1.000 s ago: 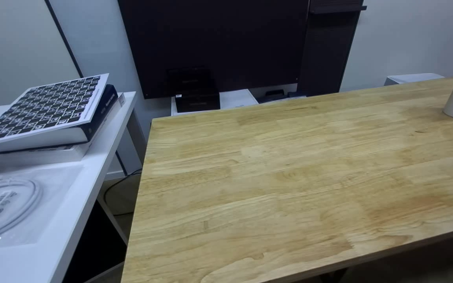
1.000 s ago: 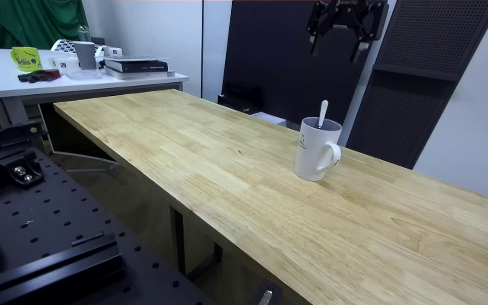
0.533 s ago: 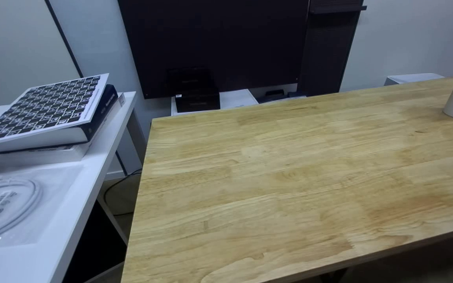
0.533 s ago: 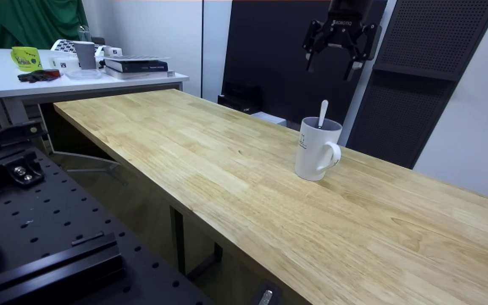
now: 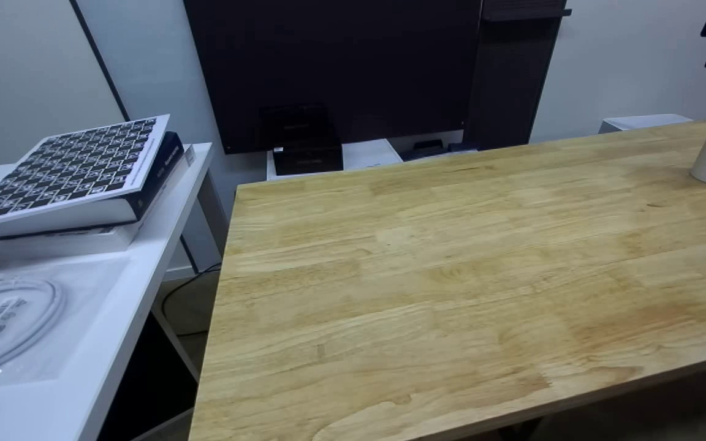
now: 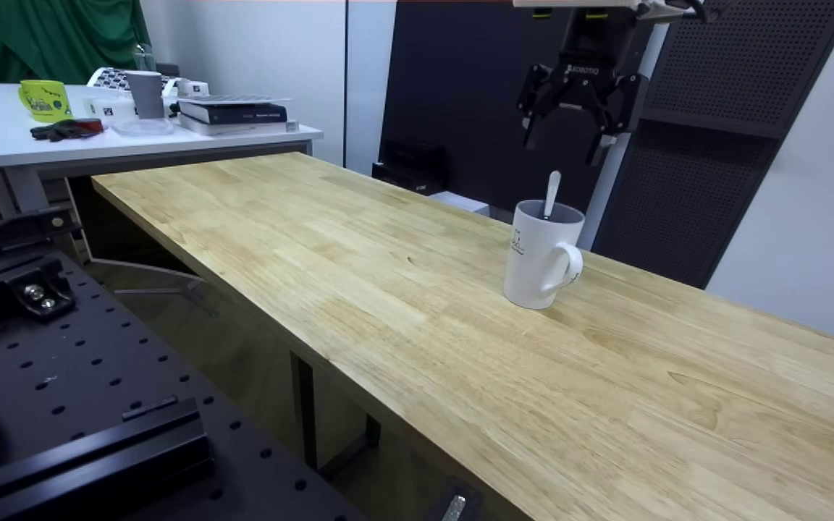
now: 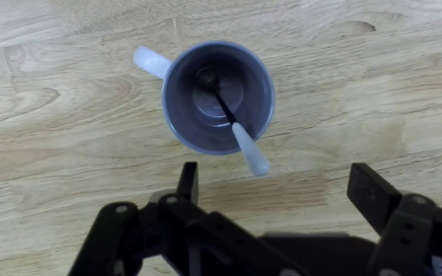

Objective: Take the spoon out of the white mug

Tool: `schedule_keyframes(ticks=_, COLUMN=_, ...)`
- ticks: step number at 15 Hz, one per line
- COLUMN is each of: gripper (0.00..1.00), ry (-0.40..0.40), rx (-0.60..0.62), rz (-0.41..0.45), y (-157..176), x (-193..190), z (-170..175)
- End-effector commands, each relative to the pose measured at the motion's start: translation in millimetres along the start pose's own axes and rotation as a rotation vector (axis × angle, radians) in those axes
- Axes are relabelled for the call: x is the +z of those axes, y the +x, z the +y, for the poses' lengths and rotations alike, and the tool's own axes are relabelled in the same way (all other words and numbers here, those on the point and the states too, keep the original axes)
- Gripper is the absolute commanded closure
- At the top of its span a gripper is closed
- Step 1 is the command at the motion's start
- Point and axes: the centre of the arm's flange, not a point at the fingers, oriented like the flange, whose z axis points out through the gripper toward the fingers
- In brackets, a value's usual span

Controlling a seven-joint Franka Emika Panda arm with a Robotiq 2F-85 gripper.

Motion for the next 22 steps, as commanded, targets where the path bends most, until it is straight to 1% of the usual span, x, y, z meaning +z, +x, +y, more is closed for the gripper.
schedule_keyframes(ticks=1, gripper=0.0, ry=-0.01, rx=0.019, rz=0.001, y=20.9, x=14.0, z=3.5)
schedule_keyframes(ticks=17, gripper=0.0, ry=-0.016, rx=0.026, rz=-0.037, y=15.0, x=40.7, z=2.9)
schedule_keyframes(ticks=18, gripper=0.1, ry=-0.018, rx=0.026, rz=-0.038, y=15.2, x=41.1, z=2.4)
schedule_keyframes(ticks=19, gripper=0.26, ry=-0.02, rx=0.027, rz=-0.041, y=15.4, x=41.6, z=2.0)
schedule_keyframes(ticks=20, gripper=0.32, ry=-0.024, rx=0.026, rz=-0.041, y=15.7, x=41.5, z=1.4)
schedule_keyframes(ticks=21, gripper=0.4, ry=-0.028, rx=0.023, rz=-0.04, y=15.8, x=40.6, z=0.8)
schedule_keyframes(ticks=22, gripper=0.47, ry=-0.033, rx=0.021, rz=-0.038, y=16.0, x=39.5, z=0.3)
